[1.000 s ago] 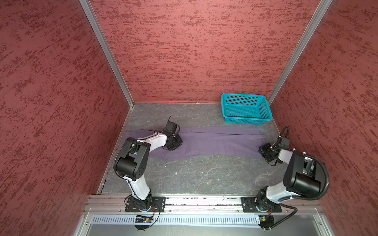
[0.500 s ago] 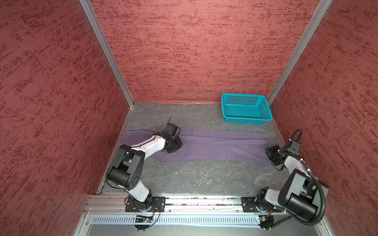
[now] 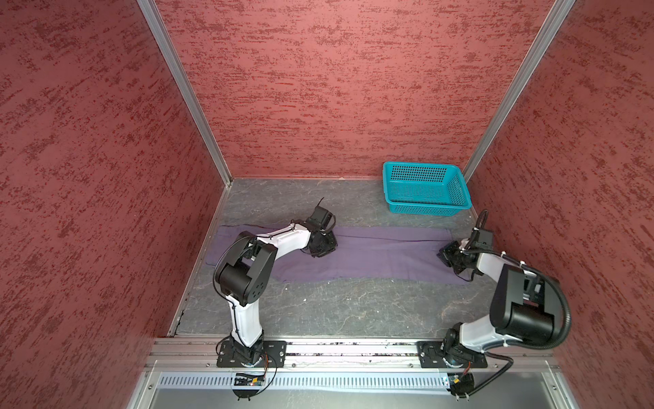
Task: Fold and stack the trousers
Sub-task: Smooth out the trousers at the center of the table.
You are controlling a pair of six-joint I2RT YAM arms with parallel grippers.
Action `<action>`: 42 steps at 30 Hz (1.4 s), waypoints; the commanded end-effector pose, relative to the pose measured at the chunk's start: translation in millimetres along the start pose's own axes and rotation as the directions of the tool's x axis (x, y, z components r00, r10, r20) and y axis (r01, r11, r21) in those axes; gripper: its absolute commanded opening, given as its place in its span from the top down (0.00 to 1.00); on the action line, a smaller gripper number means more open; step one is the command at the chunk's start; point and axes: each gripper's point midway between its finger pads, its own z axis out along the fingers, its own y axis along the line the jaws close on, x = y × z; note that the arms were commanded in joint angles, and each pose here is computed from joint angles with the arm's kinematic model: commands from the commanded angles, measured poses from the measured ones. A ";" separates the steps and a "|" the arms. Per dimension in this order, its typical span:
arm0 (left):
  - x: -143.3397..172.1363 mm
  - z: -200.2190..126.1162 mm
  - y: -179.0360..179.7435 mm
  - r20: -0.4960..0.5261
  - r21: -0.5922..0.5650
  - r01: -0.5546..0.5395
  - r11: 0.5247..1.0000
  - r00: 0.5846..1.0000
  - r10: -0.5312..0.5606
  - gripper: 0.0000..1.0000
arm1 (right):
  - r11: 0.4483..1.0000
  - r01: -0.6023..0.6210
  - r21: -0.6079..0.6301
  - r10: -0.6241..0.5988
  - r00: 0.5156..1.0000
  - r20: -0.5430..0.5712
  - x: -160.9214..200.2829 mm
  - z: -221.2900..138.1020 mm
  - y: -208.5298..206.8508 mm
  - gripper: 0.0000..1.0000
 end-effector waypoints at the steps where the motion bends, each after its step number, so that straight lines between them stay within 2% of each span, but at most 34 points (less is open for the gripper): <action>1: -4.7 1.6 -10.2 -0.004 0.016 -0.006 1.000 1.000 0.006 0.77 | 0.998 0.023 -0.059 -0.022 1.000 0.013 -8.9 11.1 22.5 1.00; 10: -28.0 26.1 2.1 0.011 -0.041 -0.005 0.999 1.000 0.006 0.77 | 1.000 -0.005 -0.025 0.005 0.999 0.033 -25.3 29.0 20.1 1.00; 15: -48.2 27.0 -1.1 0.022 -0.037 -0.004 0.999 1.000 0.005 0.77 | 1.000 -0.003 -0.023 0.004 0.999 0.037 -39.3 37.1 26.9 1.00; 24: -108.5 17.7 -26.8 0.074 0.015 -0.008 1.000 0.997 0.007 0.76 | 0.997 0.006 -0.074 -0.002 0.998 0.057 -79.2 50.4 61.5 1.00; 33: -160.0 12.3 -48.2 0.109 0.090 0.010 0.996 0.994 -0.020 0.75 | 0.992 0.024 -0.120 -0.010 0.994 0.110 -109.7 48.2 92.1 1.00; 38: -166.5 4.9 -47.6 0.112 0.110 0.024 0.994 0.993 -0.036 0.74 | 0.992 0.042 -0.116 -0.027 0.991 0.128 -110.3 38.1 96.2 0.99; 42: -155.6 -6.4 -45.9 0.118 0.119 0.014 0.993 0.993 -0.028 0.74 | 0.995 0.090 -0.041 -0.082 0.982 0.169 -105.5 16.8 88.6 0.90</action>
